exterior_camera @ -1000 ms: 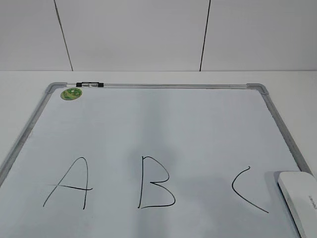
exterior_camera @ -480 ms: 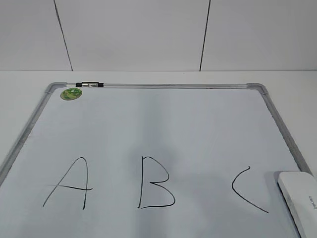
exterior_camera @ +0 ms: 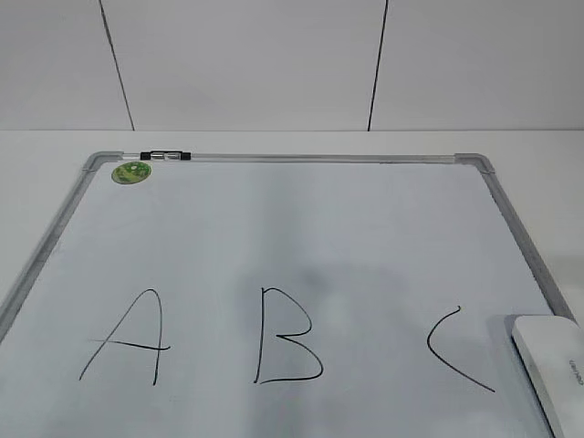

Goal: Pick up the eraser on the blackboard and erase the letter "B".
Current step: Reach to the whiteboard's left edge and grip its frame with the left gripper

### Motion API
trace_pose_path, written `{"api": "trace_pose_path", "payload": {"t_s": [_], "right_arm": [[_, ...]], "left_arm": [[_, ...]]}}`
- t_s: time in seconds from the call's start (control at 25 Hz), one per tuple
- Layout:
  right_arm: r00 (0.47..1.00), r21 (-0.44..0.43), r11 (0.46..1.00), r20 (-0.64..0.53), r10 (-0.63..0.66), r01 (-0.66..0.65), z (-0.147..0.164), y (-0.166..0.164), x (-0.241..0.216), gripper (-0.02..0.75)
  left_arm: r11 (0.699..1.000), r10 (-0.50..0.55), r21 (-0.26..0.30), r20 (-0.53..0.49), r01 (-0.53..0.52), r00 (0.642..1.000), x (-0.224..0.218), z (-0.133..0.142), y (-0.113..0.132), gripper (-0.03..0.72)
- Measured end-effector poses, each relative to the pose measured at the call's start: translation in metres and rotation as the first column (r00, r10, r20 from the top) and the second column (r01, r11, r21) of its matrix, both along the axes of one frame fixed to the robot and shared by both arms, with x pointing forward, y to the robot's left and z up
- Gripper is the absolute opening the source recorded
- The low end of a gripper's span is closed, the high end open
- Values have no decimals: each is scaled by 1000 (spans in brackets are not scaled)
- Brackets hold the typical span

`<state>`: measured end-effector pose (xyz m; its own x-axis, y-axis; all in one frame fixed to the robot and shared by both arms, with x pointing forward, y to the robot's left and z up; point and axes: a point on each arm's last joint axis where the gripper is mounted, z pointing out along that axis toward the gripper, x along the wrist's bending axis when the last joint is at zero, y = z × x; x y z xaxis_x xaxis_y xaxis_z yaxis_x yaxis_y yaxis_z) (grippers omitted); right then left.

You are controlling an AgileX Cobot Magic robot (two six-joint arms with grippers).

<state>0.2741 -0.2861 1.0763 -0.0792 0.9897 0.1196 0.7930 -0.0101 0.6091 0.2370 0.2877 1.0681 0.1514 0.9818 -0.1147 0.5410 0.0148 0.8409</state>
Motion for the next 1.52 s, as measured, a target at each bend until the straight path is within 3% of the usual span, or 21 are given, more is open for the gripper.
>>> {"api": "trace_pose_path", "payload": {"t_s": [0.28,0.84,1.0,1.16,1.52], "right_arm": [[991,22,1000,-132,-1,4,0,3,28,572],[940,31,999,-341,-24,36,-17,4,68,572],[924,32,999,-382,-24,39,-22,5,75,572],[913,33,999,-408,-24,41,-25,5,80,572],[920,36,998,-391,-25,43,-19,5,83,572]], "left_arm": [[1000,4,30,-240,3,971,41,15,-1,238],[997,29,71,-587,16,809,169,20,-4,238],[996,41,91,-643,22,765,216,15,-5,238],[995,48,98,-667,24,744,261,8,-6,237],[994,57,103,-739,30,671,337,-44,-9,237]]}}
